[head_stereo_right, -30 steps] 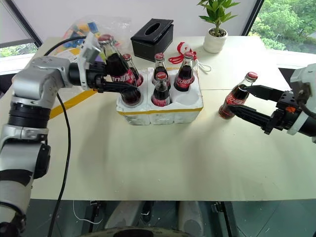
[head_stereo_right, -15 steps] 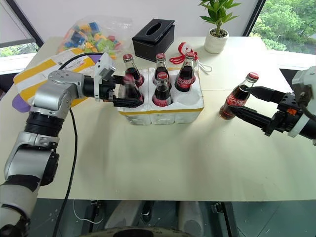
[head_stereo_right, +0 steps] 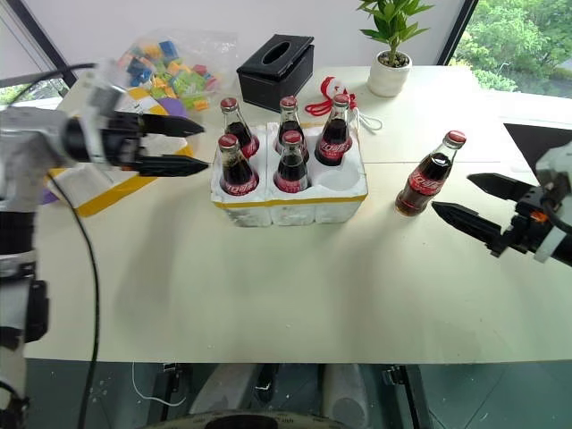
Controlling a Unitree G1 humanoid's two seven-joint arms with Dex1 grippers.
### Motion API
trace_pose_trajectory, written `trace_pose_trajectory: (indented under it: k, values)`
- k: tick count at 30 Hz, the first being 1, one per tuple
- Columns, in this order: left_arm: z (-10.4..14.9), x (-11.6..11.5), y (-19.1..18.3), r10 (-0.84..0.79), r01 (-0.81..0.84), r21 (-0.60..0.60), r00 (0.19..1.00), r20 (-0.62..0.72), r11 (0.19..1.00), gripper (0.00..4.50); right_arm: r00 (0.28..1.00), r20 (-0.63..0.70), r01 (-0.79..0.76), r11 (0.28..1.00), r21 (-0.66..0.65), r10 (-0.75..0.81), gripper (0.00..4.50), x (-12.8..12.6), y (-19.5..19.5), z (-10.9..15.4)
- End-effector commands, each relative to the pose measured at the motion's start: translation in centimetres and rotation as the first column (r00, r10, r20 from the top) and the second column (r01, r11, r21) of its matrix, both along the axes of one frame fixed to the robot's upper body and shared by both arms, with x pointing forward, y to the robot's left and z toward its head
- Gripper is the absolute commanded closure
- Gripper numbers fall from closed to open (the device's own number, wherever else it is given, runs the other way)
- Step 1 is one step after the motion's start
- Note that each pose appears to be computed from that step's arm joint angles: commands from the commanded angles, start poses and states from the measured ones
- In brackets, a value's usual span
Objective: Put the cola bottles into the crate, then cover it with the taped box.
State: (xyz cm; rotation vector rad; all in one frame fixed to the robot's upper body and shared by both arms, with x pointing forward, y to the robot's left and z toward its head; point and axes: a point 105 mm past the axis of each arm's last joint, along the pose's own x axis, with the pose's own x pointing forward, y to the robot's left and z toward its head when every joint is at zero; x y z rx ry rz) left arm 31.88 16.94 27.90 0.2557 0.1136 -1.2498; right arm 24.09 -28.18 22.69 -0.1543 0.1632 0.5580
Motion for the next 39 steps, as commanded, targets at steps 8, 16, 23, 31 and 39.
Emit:
trace_pose_trajectory:
  k: [8,16,23,31,39]
  values:
    - [0.9,-5.5,1.7,-0.076,0.076,0.047,0.997,-0.022,0.996,0.05,0.990,-0.006,0.138,0.986,0.094,-0.138,0.00,-1.4,0.9,-4.1]
    - [0.2,-5.7,0.7,-0.083,0.084,0.052,0.997,-0.007,0.995,0.05,0.962,0.052,0.252,0.945,0.209,-0.268,0.00,2.3,-0.1,-4.3]
    - [0.2,-5.8,0.6,-0.070,0.069,0.057,0.998,0.009,0.996,0.05,0.963,0.042,0.247,0.931,0.268,-0.267,0.00,5.4,0.2,-5.0]
    - [0.7,-5.6,1.1,-0.030,0.028,0.066,0.999,0.030,0.997,0.05,0.960,0.034,0.253,0.916,0.310,-0.276,0.00,7.9,-0.4,-5.2]
    - [0.5,-6.1,0.5,-0.054,0.052,0.064,0.998,0.019,0.997,0.05,0.967,0.023,0.238,0.926,0.295,-0.255,0.00,10.6,0.7,-6.2]
